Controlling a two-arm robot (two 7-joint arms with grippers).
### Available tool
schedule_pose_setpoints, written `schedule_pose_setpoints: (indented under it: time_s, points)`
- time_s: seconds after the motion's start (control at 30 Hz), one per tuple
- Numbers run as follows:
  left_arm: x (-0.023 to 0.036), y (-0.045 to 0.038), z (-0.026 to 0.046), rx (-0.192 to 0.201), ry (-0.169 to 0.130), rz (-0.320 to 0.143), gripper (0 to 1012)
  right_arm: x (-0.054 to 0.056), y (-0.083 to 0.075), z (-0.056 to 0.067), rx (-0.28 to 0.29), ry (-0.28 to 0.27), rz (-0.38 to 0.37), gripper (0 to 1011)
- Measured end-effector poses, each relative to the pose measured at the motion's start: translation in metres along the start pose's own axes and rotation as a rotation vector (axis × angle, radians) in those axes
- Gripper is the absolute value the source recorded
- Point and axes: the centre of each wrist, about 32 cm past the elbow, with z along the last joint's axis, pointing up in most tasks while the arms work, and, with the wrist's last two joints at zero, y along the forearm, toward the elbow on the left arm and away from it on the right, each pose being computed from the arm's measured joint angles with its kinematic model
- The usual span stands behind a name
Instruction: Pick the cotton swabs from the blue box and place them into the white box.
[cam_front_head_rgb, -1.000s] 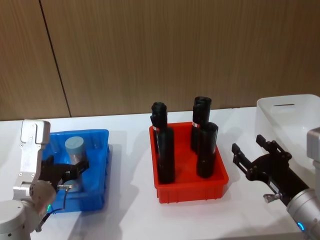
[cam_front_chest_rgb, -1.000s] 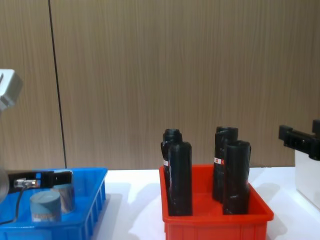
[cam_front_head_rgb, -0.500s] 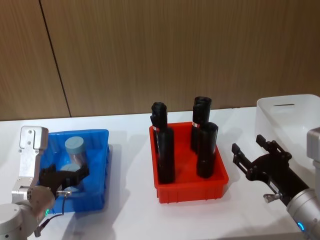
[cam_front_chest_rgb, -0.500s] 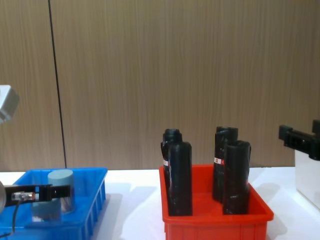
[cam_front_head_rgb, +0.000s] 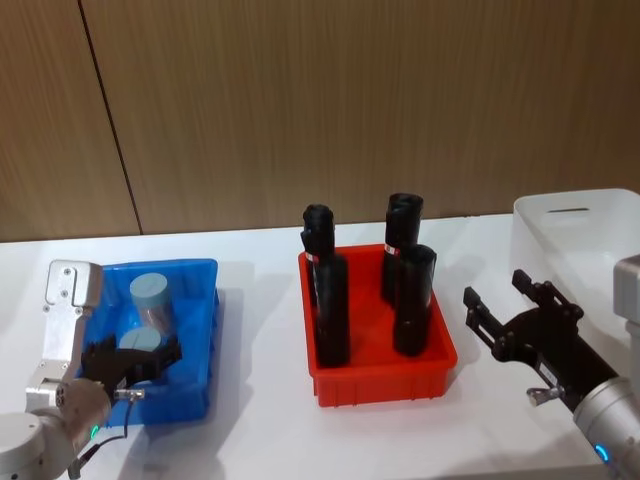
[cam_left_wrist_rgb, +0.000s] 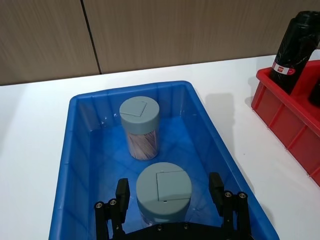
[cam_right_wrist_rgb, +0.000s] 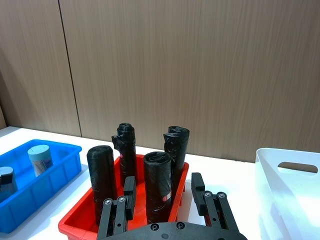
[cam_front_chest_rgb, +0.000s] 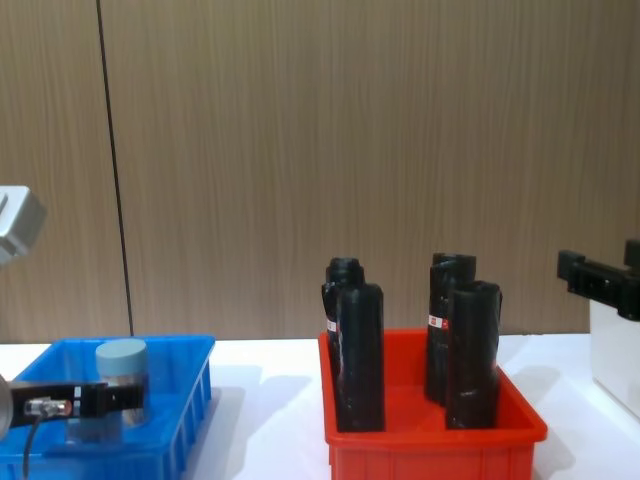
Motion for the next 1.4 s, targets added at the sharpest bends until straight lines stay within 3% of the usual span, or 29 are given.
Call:
schedule_pose_setpoints:
  time_s: [0.57,0.87,0.93,1.2,1.4]
  points:
    - [-0.0004,-0.0059,-0.0034,0.011,-0.068,0.001,981,0.0,0.0,0.0,0.0,0.0,0.0,687]
    - [0.0003,-0.0092,-0.0066,0.013,-0.099,0.014,731,0.0,0.0,0.0,0.0,0.0,0.0,688]
    - [0.0006,-0.0098,-0.0073,0.008,-0.102,0.017,670,0.0,0.0,0.0,0.0,0.0,0.0,688]
    - [0.0009,-0.0093,-0.0071,-0.027,-0.114,0.021,668,0.0,0.0,0.0,0.0,0.0,0.0,688]
    - [-0.0005,-0.0037,0.0019,-0.084,-0.136,0.01,669,0.0,0.0,0.0,0.0,0.0,0.0,687]
